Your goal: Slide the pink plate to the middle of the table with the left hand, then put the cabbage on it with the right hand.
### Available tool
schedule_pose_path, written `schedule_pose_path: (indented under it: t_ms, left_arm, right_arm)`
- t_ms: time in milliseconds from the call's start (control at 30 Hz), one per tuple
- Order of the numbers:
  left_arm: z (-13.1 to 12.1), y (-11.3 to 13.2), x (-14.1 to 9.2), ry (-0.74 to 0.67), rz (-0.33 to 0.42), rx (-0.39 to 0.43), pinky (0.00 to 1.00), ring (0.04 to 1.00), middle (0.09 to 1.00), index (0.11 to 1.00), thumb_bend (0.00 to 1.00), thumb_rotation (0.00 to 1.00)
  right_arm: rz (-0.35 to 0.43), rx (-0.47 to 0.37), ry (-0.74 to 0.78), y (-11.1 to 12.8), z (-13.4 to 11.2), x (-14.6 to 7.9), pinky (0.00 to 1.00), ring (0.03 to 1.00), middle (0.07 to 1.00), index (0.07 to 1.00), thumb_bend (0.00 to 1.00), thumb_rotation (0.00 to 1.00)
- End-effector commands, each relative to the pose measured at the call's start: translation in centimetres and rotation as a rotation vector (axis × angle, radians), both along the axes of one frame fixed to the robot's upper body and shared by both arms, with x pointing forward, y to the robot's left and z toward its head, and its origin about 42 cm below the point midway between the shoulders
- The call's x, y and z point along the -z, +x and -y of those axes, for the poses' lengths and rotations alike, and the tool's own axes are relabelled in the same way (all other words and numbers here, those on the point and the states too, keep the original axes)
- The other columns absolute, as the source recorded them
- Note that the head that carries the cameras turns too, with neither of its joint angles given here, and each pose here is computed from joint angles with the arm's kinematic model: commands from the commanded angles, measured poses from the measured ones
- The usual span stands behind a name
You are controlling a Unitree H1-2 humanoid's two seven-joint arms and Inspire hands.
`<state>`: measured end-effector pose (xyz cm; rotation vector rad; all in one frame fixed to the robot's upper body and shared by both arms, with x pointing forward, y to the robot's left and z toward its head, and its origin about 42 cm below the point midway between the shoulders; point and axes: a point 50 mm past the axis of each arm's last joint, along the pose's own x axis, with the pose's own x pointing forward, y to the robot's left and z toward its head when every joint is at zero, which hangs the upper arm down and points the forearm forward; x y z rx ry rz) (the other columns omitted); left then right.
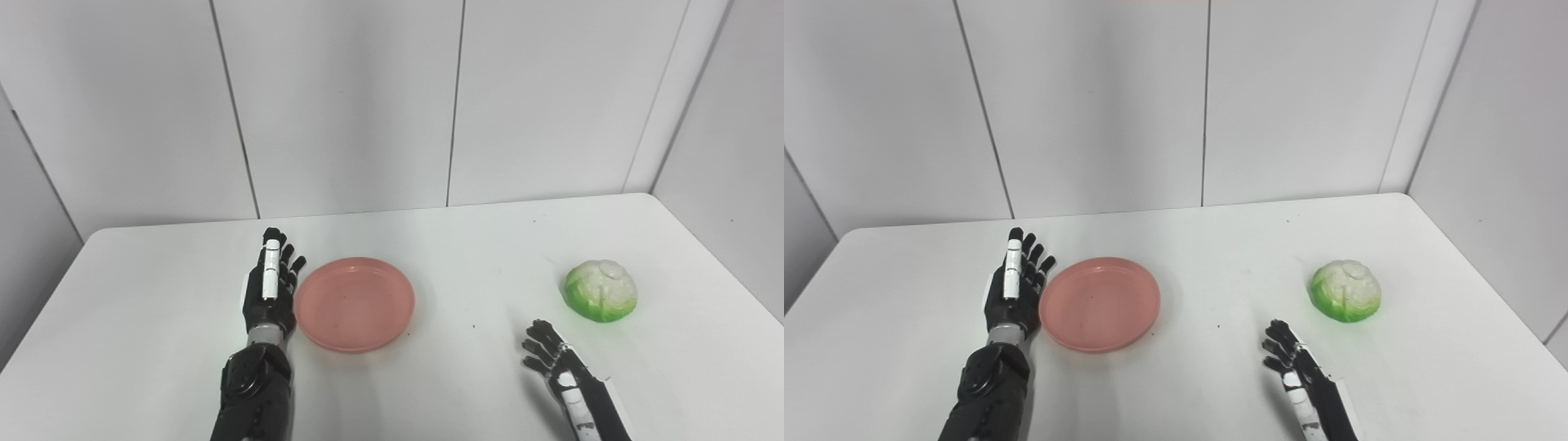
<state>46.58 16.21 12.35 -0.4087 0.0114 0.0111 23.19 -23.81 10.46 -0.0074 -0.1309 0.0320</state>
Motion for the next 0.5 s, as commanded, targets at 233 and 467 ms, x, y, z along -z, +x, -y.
schedule_pose_path:
  t_ms: [233,467]
  left_arm:
    - [-1.6,0.0,1.2,-0.041,-0.047,0.001,0.95,0.995,0.992,1.000,0.71,0.72]
    - [-2.6,0.4,1.3,-0.057,-0.032,0.000,0.95,0.987,0.983,0.972,0.69,0.72]
  right_arm:
    - [-0.005,0.016,-0.073,0.1,-1.3,-1.3,0.79,0.871,0.895,0.928,0.88,0.84]
    - [0.138,0.053,-0.467,1.9,0.7,-10.7,0.73,0.862,0.924,0.965,0.99,0.78]
